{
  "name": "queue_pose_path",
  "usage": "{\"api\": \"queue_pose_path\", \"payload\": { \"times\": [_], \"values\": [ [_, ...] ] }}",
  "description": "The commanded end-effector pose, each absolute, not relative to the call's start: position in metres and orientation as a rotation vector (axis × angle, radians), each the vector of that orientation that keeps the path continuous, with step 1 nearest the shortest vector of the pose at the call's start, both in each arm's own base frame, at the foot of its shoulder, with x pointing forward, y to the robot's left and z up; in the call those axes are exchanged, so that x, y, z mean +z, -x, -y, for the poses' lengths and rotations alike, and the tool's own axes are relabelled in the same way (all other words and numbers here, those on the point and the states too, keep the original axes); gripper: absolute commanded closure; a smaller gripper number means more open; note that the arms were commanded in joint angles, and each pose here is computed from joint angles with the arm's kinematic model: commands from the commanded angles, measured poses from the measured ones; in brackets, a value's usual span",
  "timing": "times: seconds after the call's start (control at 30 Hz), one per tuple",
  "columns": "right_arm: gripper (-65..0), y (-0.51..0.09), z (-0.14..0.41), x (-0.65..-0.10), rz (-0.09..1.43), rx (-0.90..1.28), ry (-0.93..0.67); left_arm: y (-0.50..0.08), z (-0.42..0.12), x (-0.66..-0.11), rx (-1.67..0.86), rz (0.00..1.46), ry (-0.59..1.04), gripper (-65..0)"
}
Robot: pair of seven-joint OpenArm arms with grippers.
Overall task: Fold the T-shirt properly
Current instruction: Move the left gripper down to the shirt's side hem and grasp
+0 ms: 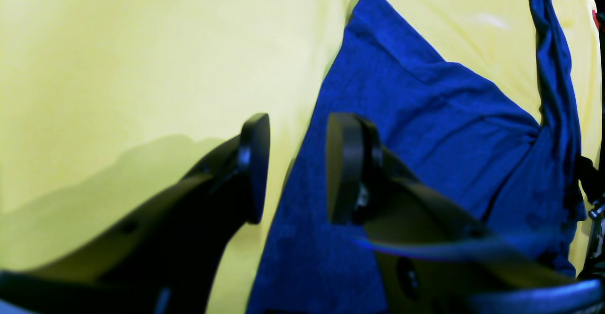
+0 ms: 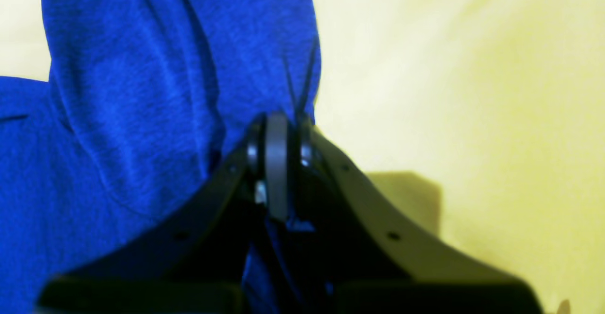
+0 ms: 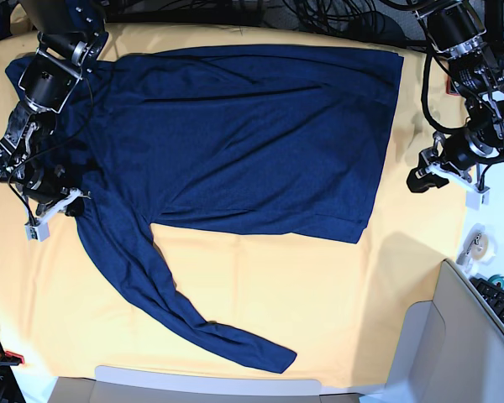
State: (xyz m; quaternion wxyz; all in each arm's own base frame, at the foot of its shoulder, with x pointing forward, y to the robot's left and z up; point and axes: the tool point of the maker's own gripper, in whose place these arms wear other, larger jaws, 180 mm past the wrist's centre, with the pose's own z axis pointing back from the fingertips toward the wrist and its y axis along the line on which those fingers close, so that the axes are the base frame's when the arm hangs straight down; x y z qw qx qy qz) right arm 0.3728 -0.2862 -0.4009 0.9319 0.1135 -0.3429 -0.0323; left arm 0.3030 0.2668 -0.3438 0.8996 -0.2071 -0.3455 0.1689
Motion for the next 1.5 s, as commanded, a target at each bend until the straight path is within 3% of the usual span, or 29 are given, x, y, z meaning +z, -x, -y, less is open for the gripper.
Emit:
{"api": "queue_pose_path", "payload": {
  "times": [0.0,0.23,0.43,1.07,1.47],
  "values": [
    [0.0,-0.344,0.280,-0.429,0.526,-0.028,-0.216,-0.311,-0.271,-0.329,0.334,0.761,0.427,-20.2],
    [0.0,-0.343,0.281,-0.429,0.526,-0.033,-0.215,-0.312,-0.272,-0.331,0.342,0.759,0.431,-20.4],
    [0.0,-0.343,0.283,-0.429,0.526,-0.033,-0.212,-0.332,-0.278,-0.346,0.425,0.712,0.500,-28.4],
    [0.0,-0.340,0.282,-0.431,0.522,-0.034,-0.214,-0.379,-0.259,-0.351,0.507,0.680,0.648,-28.6],
    [0.0,-0.341,0.281,-0.431,0.523,-0.034,-0.215,-0.395,-0.225,-0.389,0.506,0.572,0.665,-28.6]
  ]
}}
